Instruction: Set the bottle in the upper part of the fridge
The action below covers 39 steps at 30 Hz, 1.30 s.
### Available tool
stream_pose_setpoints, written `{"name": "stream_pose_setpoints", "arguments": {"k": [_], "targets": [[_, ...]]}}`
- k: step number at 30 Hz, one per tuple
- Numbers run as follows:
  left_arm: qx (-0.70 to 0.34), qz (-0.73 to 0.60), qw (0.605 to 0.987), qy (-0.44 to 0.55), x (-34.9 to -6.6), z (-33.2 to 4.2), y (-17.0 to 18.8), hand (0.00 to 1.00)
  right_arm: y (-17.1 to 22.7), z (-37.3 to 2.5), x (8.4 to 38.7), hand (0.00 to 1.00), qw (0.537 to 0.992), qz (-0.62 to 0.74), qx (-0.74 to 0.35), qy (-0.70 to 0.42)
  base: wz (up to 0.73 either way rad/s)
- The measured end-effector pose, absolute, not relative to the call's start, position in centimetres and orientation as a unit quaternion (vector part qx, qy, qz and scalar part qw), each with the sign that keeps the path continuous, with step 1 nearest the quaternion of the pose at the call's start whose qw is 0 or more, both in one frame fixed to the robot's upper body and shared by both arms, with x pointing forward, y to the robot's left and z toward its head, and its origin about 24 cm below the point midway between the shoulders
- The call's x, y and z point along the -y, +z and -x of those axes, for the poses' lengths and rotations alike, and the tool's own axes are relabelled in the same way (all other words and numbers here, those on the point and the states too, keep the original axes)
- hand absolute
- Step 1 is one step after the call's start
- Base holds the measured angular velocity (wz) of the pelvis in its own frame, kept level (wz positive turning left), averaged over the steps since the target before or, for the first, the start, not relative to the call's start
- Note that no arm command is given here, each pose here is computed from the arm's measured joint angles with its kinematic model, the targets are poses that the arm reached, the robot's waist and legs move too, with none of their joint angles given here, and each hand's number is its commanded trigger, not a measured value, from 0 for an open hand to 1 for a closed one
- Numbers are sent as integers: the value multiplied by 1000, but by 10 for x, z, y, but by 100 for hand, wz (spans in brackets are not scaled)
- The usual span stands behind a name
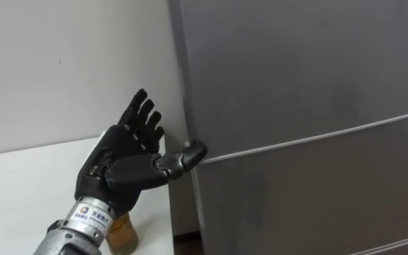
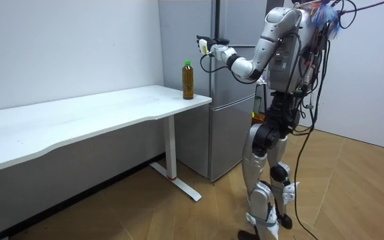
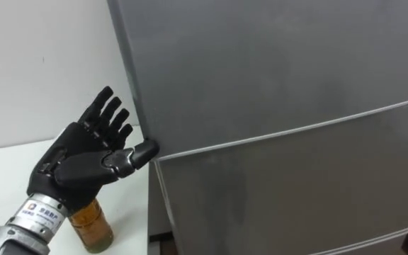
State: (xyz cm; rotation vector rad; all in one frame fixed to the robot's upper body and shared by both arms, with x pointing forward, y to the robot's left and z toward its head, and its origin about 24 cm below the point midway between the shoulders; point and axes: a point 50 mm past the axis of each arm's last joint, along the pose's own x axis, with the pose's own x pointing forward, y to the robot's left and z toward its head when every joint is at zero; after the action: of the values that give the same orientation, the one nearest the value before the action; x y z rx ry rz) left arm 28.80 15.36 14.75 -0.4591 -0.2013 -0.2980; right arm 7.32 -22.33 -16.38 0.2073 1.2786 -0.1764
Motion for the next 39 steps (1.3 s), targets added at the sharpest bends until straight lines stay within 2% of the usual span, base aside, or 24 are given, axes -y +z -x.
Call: {"name": "stream_pose_setpoints", "arguments": {"k": [10,39], "targets": [[98,225,958,-151,-151,-288,147,0,-164,-74,223,0,795,-98,-593,-83,0],[111,179,947,-244,-116,-279,160,0,-162,-77,226,0,791,-82,-603,-58,1]]}}
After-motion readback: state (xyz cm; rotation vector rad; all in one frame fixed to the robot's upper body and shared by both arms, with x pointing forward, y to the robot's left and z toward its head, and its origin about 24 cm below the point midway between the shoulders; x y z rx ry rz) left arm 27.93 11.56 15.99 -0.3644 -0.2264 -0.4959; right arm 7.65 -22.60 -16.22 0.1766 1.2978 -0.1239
